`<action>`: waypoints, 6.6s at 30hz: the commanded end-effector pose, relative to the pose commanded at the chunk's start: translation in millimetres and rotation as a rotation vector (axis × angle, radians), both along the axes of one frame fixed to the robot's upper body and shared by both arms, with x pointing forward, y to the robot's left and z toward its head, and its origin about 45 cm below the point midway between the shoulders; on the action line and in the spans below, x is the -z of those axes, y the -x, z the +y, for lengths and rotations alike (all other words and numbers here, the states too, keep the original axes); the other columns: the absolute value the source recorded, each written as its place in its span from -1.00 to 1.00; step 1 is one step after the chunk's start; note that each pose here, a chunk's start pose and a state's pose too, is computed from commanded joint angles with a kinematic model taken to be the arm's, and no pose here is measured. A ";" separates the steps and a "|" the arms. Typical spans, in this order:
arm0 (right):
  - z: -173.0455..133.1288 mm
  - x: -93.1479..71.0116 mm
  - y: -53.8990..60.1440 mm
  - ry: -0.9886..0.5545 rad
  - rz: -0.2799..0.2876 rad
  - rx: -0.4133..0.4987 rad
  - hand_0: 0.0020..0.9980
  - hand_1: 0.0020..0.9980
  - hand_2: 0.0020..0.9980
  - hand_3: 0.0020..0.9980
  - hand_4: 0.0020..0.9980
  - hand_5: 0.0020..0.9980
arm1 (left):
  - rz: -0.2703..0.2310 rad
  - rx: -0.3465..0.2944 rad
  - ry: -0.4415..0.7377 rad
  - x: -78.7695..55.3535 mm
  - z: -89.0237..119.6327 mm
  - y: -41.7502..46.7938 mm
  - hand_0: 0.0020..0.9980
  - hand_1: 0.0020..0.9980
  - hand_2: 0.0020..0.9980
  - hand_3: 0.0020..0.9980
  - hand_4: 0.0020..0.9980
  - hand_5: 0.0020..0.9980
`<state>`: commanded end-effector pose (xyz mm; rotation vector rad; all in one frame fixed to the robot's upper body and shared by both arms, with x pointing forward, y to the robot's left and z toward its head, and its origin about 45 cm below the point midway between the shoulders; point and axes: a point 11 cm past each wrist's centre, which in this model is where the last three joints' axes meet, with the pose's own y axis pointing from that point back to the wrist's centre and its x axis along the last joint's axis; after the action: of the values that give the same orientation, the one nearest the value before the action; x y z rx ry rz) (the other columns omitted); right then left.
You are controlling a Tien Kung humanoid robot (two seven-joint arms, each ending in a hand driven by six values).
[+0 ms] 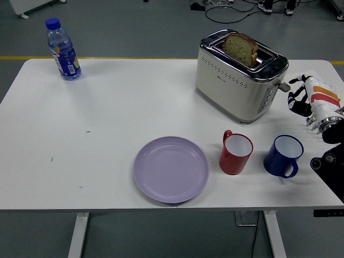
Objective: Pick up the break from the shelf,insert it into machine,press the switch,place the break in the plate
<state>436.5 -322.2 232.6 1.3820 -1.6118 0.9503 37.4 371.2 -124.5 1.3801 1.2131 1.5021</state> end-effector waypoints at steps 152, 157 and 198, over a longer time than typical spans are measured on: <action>124.8 -106.9 -111.0 0.066 -0.111 -0.108 -0.57 -0.31 -0.17 0.02 -0.01 -1.00 | -0.009 0.038 -0.029 -4.0 9.1 -13.4 0.26 0.17 0.24 0.43 0.07 0.96; 131.0 -116.1 -109.6 0.045 -0.159 -0.121 -0.56 -0.33 -0.20 -0.01 -0.01 -1.00 | -0.009 0.035 -0.028 -3.9 8.9 -12.8 0.26 0.17 0.24 0.43 0.07 0.96; 219.0 -137.7 3.7 -0.540 0.053 -0.532 -0.57 -0.44 -0.23 -0.04 -0.12 -1.00 | -0.003 0.017 -0.014 -1.7 4.4 -5.1 0.26 0.16 0.24 0.43 0.06 0.96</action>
<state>432.9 -103.3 370.3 2.2660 -1.5512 0.7769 42.5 375.6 -122.7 1.3937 1.1888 1.5031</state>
